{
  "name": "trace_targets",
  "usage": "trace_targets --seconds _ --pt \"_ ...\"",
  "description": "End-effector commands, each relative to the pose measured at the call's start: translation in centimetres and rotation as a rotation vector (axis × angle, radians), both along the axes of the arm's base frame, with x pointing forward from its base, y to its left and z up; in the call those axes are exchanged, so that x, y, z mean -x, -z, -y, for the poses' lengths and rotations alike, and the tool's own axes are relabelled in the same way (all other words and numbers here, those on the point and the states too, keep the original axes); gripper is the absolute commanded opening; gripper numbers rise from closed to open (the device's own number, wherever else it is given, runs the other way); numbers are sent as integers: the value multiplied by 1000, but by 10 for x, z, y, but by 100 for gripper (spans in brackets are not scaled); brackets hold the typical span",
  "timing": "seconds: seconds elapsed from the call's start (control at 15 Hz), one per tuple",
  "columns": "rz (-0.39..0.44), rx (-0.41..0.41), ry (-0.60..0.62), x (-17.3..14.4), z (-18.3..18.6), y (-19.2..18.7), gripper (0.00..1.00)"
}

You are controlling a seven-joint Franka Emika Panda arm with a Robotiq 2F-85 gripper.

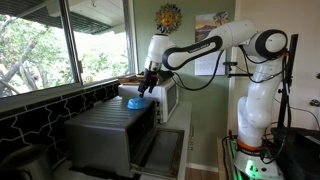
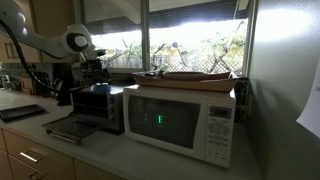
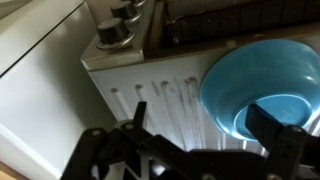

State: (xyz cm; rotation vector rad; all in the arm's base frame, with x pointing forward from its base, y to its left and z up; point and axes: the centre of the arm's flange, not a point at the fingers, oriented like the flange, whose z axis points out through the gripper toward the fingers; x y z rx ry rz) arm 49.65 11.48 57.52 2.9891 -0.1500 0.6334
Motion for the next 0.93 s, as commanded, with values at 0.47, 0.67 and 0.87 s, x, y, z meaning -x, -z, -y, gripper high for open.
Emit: trace_targets --seconds 0.47,0.67,0.87 --pt "-70 91 17 13 39 5 100" --pt "-59 80 28 13 41 1 100" --pt "-47 40 35 16 41 -7 100"
